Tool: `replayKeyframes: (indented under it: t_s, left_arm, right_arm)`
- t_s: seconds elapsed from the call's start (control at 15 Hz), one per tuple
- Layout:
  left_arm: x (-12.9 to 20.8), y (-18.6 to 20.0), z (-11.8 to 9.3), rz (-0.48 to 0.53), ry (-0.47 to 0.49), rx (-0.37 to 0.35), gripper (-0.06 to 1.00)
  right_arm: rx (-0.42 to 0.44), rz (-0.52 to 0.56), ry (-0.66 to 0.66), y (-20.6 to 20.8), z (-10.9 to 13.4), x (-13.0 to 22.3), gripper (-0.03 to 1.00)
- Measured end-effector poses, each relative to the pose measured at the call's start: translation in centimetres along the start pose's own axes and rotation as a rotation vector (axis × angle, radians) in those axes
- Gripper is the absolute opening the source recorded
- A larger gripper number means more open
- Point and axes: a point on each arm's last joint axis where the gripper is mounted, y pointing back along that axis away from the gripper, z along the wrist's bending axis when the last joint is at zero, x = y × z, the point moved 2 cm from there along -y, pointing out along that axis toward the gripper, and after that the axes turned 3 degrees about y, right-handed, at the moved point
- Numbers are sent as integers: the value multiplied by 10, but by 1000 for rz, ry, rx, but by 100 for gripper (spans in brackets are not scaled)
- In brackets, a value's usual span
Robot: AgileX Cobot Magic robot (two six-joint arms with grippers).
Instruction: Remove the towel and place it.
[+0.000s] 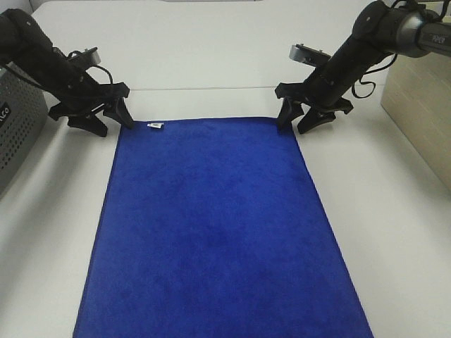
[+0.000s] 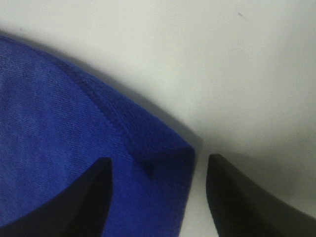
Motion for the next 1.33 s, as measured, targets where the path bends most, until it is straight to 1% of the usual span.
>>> replayKeyframes:
  t_s: [0.27,0.47,0.67,0.93,1.0,1.07,1.13,1.33]
  left_arm:
    - [2,-12,-22,-14,-57,4,61]
    - [5,-18,-38,-6,-87,13,61]
    - [6,-21,-41,-7,-93,13,61]
    - [4,-22,-40,-22,-92,10,53]
    - [4,-22,-40,-26,-94,7,51]
    - [3,-22,-40,-32,-95,4,47]
    - [3,-22,-39,-36,-97,-1,40]
    - [2,-25,-37,-44,-122,-5,9]
  right_arm:
    - [4,-31,18,-5,8,-5,58]
    - [11,-55,67,-12,22,-9,58]
    - [18,-57,81,-14,26,-10,58]
    - [40,-62,95,-15,25,-11,56]
    - [54,-73,100,-15,24,-12,53]
    - [61,-81,102,-15,23,-13,47]
    - [66,-83,104,-15,22,-13,37]
    - [85,-85,110,-18,19,-13,2]
